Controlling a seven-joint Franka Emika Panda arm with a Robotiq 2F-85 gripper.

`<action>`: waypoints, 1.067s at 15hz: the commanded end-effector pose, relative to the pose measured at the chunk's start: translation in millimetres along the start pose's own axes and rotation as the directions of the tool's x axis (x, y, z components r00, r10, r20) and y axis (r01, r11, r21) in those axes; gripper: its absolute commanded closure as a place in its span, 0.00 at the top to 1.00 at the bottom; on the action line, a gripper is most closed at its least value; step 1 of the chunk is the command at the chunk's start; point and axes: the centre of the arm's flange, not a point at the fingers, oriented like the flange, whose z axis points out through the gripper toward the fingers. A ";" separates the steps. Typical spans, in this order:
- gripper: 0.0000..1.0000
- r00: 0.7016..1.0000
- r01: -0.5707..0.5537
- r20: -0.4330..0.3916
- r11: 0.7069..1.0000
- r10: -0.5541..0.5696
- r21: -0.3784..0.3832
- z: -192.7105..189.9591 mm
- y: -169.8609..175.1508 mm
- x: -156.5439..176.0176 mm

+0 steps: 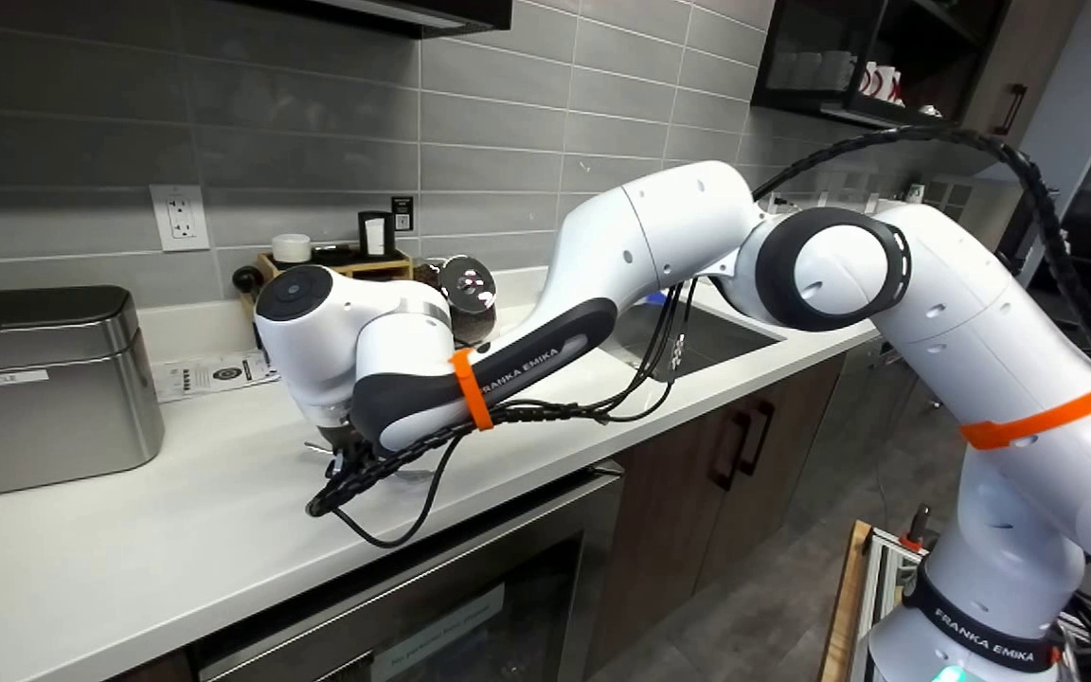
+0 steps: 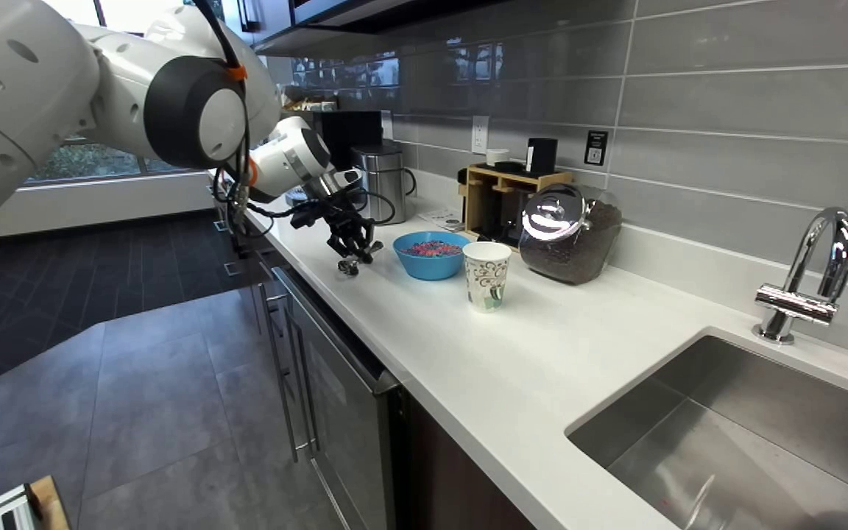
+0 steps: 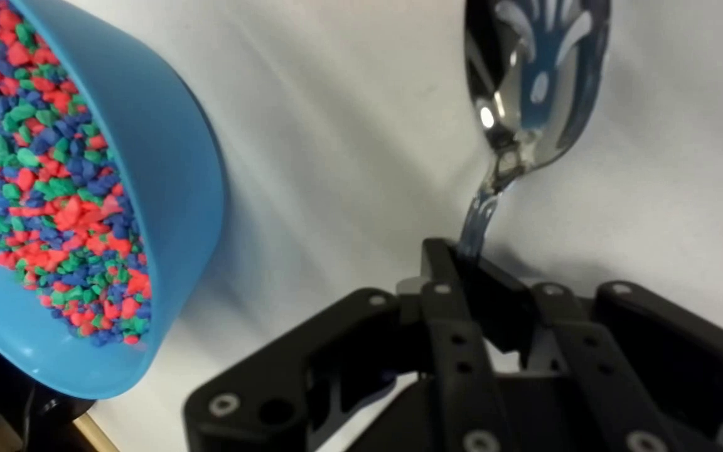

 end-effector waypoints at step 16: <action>0.02 0.994 0.077 0.093 0.949 -0.051 -0.307 -24.2 7.3 -8.5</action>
